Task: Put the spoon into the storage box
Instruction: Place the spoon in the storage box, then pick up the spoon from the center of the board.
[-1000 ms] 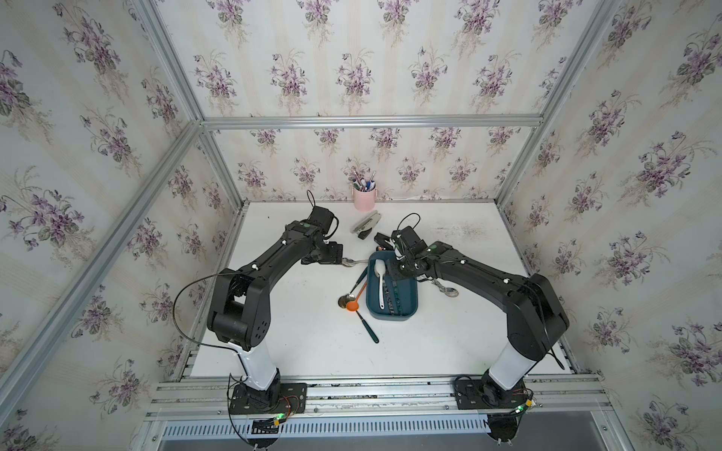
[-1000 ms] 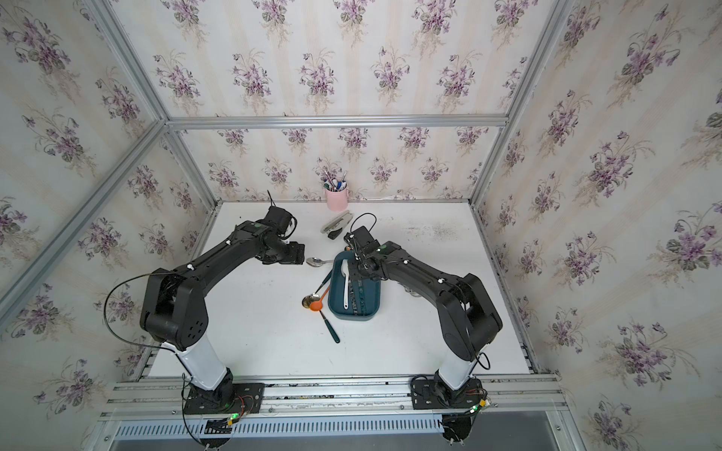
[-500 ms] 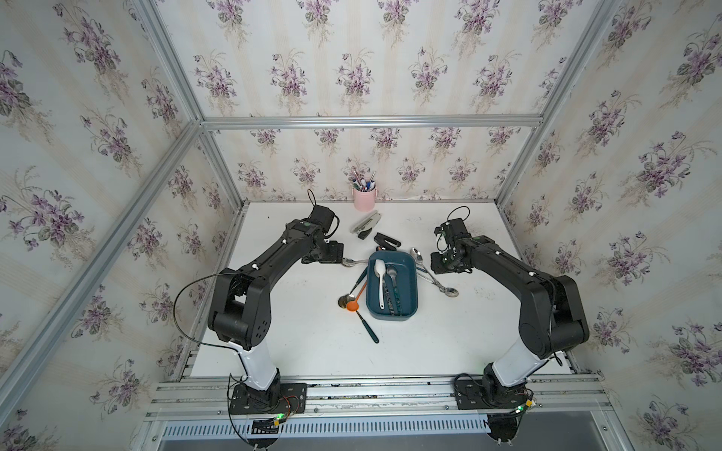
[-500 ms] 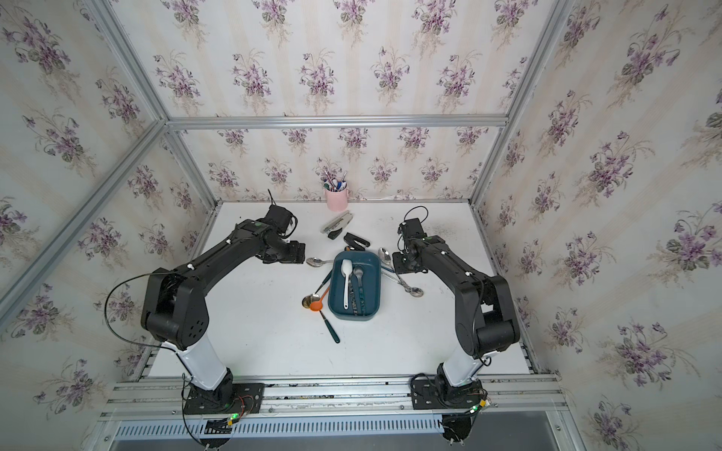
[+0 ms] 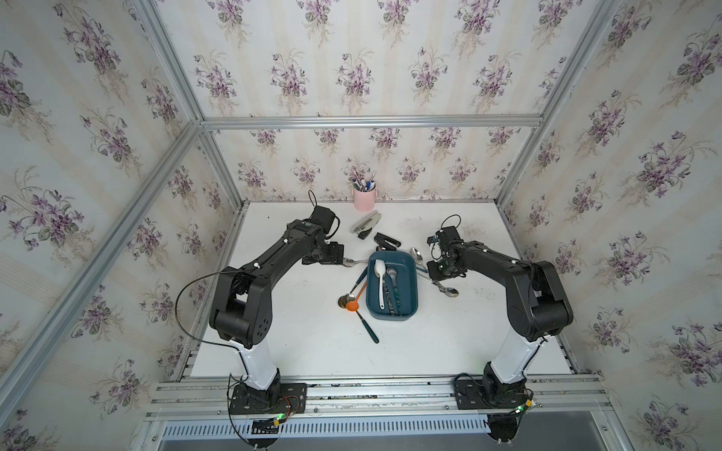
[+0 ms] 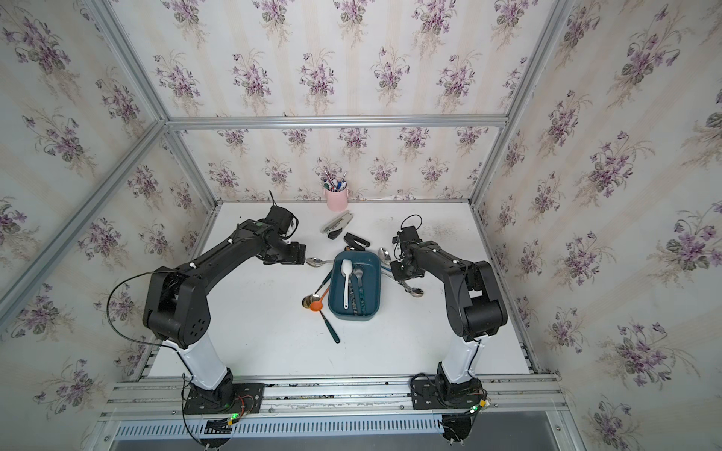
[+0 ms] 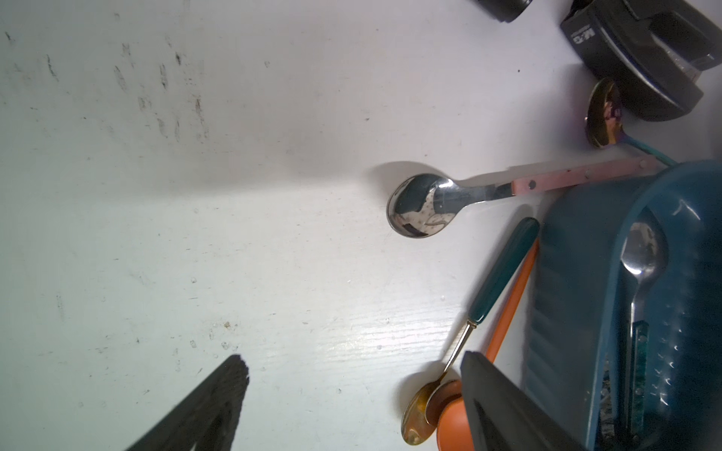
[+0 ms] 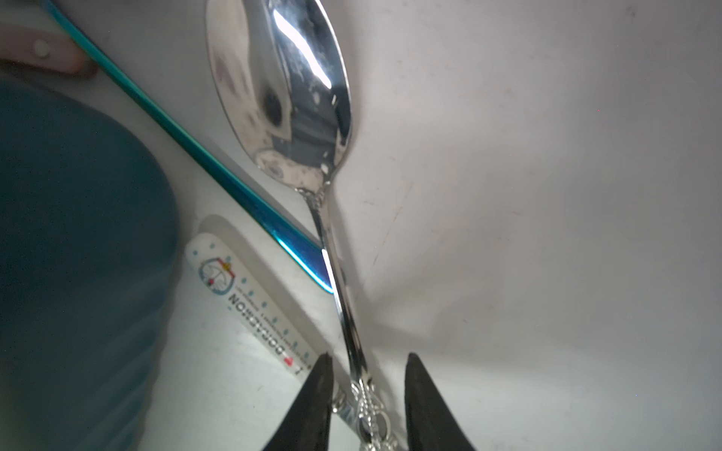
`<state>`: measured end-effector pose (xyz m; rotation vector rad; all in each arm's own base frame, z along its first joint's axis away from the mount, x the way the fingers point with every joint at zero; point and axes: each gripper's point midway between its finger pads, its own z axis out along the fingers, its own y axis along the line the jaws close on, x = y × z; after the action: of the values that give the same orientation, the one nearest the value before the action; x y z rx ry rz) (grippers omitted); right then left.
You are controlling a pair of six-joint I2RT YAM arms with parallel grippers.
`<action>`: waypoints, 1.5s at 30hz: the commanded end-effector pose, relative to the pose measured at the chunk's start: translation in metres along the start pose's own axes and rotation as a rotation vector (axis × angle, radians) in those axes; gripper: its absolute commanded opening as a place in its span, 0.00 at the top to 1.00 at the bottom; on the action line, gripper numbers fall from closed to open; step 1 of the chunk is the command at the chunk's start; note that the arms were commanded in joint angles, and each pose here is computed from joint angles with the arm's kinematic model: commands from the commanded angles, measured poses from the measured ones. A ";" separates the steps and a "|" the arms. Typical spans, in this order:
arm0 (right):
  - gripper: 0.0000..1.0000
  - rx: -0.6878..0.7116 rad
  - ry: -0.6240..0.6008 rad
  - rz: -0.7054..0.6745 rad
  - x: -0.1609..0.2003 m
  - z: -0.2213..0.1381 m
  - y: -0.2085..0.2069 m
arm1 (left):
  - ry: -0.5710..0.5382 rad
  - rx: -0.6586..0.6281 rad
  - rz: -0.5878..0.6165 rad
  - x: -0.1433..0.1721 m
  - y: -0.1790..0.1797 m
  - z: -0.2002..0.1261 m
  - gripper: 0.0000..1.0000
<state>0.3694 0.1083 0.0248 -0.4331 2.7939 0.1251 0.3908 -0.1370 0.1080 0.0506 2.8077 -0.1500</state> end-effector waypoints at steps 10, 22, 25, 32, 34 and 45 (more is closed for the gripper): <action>0.72 0.026 -0.023 -0.020 -0.009 0.014 -0.006 | 0.004 -0.011 -0.012 0.005 0.003 -0.003 0.11; 0.81 0.012 0.003 -0.027 0.004 0.024 -0.003 | 0.003 -0.011 -0.013 0.006 0.004 -0.004 0.11; 0.85 0.009 0.006 -0.026 0.006 0.026 -0.003 | 0.006 -0.010 -0.014 0.006 0.003 -0.004 0.11; 0.91 0.024 -0.011 -0.032 0.005 0.019 -0.005 | 0.006 -0.009 -0.013 0.006 0.003 -0.003 0.11; 0.91 0.031 -0.022 -0.034 0.004 0.014 -0.006 | 0.007 -0.008 -0.013 0.005 0.002 -0.002 0.11; 0.95 0.109 -0.090 -0.024 -0.014 -0.028 -0.017 | 0.009 0.000 -0.007 0.000 -0.001 0.000 0.11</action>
<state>0.3781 0.0985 0.0420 -0.4385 2.7011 0.0345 0.3885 -0.1371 0.1070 0.0373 2.8198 -0.1479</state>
